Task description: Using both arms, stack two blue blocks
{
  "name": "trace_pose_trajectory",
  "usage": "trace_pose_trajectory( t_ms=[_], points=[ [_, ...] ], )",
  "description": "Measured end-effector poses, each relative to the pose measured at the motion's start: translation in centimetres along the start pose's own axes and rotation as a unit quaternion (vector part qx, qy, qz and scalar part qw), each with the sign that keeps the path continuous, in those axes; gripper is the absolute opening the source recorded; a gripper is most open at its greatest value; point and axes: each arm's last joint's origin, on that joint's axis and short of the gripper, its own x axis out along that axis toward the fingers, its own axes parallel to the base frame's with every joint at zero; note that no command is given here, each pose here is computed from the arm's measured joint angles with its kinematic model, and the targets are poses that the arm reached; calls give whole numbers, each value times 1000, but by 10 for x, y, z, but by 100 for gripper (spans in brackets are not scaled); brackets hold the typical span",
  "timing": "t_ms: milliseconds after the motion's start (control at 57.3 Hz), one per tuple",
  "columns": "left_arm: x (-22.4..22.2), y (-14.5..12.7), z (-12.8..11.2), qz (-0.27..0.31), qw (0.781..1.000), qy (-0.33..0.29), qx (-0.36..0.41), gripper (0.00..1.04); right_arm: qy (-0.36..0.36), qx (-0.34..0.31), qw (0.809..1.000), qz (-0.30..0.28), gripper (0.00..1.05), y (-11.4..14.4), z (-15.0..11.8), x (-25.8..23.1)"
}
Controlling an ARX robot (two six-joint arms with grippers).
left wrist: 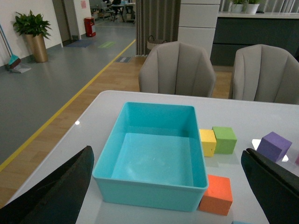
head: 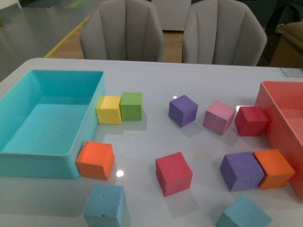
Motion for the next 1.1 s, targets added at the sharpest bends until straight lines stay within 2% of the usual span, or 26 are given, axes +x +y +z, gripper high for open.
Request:
trace_pose_trajectory(
  t_ms=[820,855,942,1099],
  points=[
    [0,0,0,0,1000,0,0,96,0,0,1000,0,96,0,0,0],
    [0,0,0,0,1000,0,0,96,26,-6,1000,4,96,0,-1,0],
    [0,0,0,0,1000,0,0,96,161,-41,986,18,96,4,-6,7],
    [0,0,0,0,1000,0,0,96,243,-116,959,84,96,19,-20,33]
  ],
)
